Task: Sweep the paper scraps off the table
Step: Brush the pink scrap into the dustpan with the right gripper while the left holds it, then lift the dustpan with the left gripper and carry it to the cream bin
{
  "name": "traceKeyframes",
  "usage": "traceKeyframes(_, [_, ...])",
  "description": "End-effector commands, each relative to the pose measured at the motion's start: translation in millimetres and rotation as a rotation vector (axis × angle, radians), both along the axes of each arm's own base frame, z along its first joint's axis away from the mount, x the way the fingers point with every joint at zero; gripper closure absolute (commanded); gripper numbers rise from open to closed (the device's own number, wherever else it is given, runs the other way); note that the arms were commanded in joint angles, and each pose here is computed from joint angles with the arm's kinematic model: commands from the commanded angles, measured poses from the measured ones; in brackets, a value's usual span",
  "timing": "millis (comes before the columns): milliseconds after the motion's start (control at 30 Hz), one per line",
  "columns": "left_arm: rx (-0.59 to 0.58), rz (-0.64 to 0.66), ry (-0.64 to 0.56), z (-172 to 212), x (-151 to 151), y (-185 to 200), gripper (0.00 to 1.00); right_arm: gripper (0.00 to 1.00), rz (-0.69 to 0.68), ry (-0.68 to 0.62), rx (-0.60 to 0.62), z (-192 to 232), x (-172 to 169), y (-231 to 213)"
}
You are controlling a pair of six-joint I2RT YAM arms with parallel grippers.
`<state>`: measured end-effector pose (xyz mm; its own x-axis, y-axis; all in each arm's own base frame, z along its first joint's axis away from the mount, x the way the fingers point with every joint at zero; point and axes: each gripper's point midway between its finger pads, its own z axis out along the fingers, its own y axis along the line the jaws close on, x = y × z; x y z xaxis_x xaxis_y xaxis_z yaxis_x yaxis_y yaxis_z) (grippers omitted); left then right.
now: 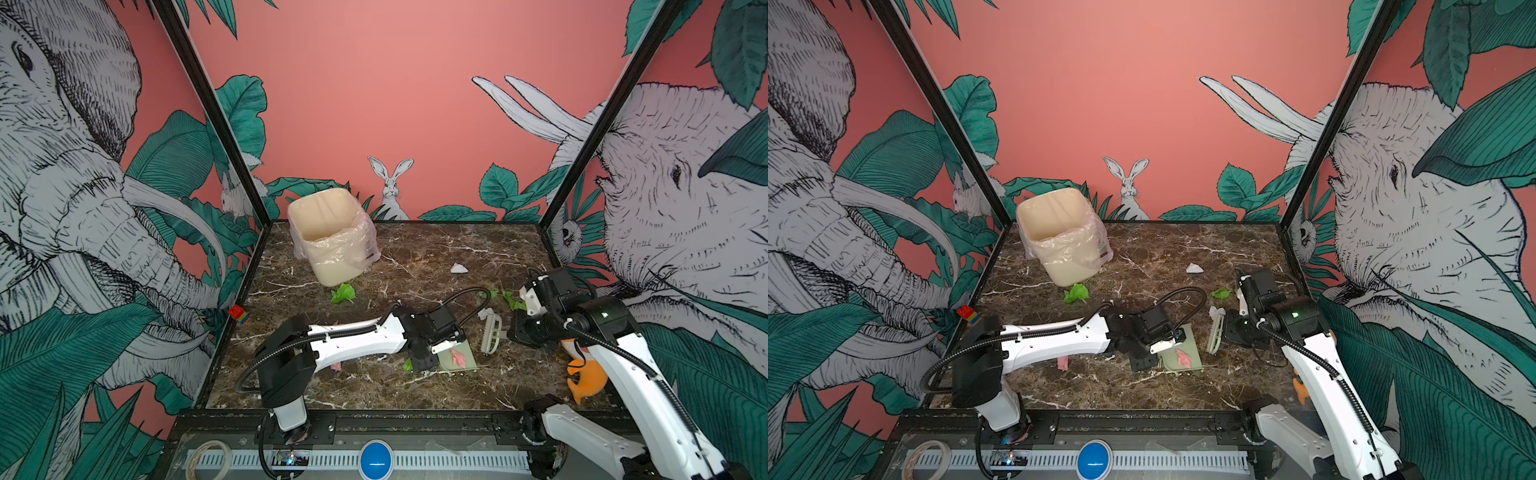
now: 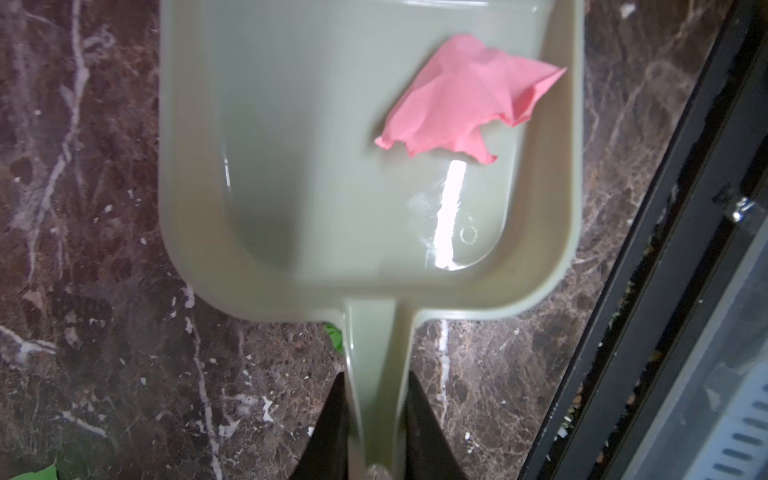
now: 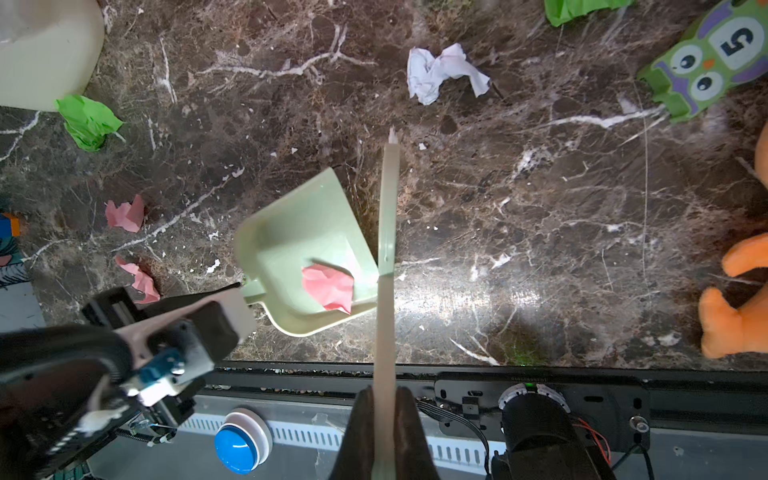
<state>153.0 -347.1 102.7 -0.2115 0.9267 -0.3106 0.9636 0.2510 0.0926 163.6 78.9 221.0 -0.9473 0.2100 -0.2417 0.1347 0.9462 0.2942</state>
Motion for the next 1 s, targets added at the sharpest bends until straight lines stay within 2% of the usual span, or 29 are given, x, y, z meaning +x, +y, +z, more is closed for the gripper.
traceKeyframes(0, [-0.091, 0.084, -0.021, 29, 14, 4, 0.93, 1.00, 0.032, 0.016, -0.007, -1, -6, -4])
traceKeyframes(633, [-0.267, 0.390, -0.075, 117, 75, 66, 0.92, 1.00, 0.064, 0.016, 0.064, -7, 19, 9])
traceKeyframes(967, [-0.232, 0.549, -0.145, 160, 113, 127, 0.92, 1.00, 0.077, 0.012, 0.086, -5, 24, 15])
